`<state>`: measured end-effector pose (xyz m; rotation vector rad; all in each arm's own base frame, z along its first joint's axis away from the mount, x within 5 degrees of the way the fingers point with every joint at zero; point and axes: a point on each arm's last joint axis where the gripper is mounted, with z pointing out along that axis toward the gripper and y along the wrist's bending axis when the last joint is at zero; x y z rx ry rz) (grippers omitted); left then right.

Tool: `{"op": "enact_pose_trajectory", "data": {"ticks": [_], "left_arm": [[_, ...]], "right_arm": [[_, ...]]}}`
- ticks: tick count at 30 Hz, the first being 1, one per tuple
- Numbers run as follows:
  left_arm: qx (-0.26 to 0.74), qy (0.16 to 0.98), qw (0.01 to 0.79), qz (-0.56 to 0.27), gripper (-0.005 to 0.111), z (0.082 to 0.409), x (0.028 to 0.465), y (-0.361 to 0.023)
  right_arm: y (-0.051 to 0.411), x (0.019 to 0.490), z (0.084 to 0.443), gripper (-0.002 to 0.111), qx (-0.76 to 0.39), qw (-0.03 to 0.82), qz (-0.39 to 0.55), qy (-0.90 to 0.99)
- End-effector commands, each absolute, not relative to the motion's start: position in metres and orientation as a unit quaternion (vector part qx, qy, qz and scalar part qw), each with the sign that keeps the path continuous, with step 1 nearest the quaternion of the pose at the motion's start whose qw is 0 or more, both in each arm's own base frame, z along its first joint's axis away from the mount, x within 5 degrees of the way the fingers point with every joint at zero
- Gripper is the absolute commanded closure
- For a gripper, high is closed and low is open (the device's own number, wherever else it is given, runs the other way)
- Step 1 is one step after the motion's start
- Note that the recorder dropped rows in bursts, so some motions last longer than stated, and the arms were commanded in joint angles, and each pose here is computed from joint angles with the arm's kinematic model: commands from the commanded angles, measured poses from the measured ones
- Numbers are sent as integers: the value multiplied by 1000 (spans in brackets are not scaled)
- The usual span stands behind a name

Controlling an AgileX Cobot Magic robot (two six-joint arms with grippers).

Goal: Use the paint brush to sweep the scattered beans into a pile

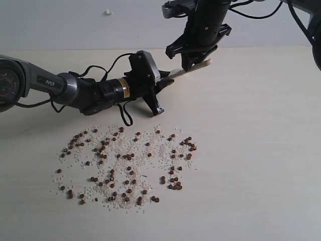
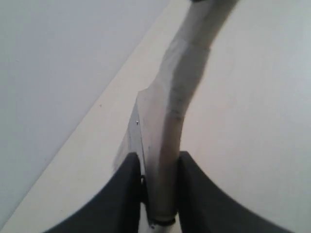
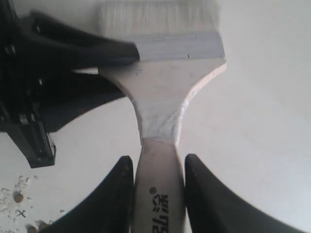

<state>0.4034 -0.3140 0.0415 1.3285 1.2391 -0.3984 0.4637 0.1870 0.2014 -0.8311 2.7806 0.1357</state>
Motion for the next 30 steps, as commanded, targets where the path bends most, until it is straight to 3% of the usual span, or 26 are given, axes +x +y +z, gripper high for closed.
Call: {"op": "enact_pose_trajectory", "data": {"ticks": [1,8,10,15,17,22,30], "left_arm": [[560,543,600,-177,107,42,404,-315],[553,548,600,-183,107,46,405,-315],[557,544,601,-182,107,49,405,-316],[560,545,600,-168,107,62,407,-316],[562,553,595,-158,107,67,409,-315],[548,588,572,-162,107,90,412,-313],[471,681,536,-165,107,136,424,-279]], "right_arm": [[184,464,209,108,-284,125,45,950],[181,465,219,104,-287,138,29,947],[179,467,236,93,-289,164,15,943],[175,461,293,46,-269,235,17,934],[172,456,309,38,-267,252,11,930],[158,447,342,37,-236,289,-36,927],[150,429,354,40,-226,285,-40,931]]}}
